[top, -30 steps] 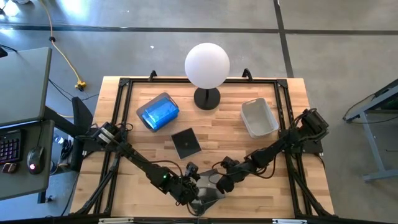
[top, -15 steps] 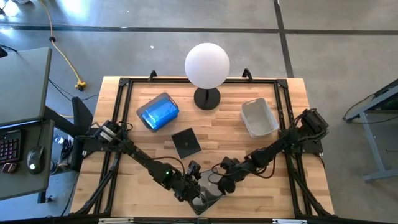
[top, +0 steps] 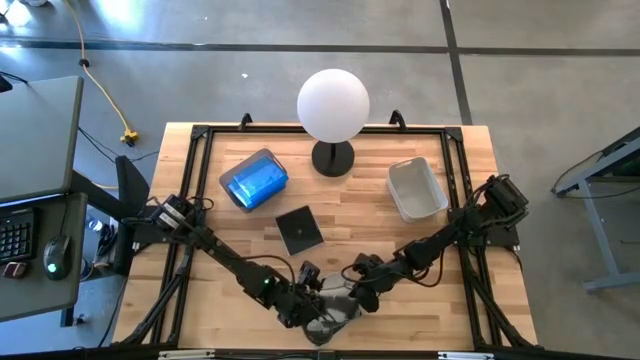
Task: Pick & place jewel cases by type
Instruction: Put the top right black CD case into the gray bin
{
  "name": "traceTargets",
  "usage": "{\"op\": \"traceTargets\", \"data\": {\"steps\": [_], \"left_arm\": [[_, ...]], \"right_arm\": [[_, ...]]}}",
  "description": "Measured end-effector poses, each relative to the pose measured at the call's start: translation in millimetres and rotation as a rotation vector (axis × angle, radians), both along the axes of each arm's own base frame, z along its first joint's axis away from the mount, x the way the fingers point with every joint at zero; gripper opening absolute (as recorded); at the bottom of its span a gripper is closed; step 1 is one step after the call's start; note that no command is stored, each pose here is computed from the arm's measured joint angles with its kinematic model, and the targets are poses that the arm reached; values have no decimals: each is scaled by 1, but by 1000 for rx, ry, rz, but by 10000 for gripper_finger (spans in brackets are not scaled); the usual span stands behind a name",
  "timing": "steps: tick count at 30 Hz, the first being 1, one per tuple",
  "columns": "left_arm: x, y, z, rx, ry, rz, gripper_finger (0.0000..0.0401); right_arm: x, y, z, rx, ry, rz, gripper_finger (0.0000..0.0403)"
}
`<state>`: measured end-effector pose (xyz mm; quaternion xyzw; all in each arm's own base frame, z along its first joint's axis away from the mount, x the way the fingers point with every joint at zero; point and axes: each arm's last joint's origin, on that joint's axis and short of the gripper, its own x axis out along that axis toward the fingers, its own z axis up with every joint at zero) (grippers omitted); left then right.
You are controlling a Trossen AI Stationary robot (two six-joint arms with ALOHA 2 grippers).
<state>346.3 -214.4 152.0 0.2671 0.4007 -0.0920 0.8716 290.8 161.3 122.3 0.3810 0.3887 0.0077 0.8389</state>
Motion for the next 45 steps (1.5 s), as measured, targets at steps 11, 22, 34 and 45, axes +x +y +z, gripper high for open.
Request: {"op": "traceTargets", "data": {"steps": [11,22,34,45], "left_arm": [[-7,-11,-4,90,-50,32,241],[-5,-9,-3,122,-88,74,241],[-5,-8,3,134,-170,184,241],[-2,-21,54,222,-97,196,241]], "right_arm": [[11,6,19,99,-191,10,133],[7,0,9,75,-72,-42,131],[9,1,13,106,-109,-18,34],[7,-3,33,13,-215,29,33]]}}
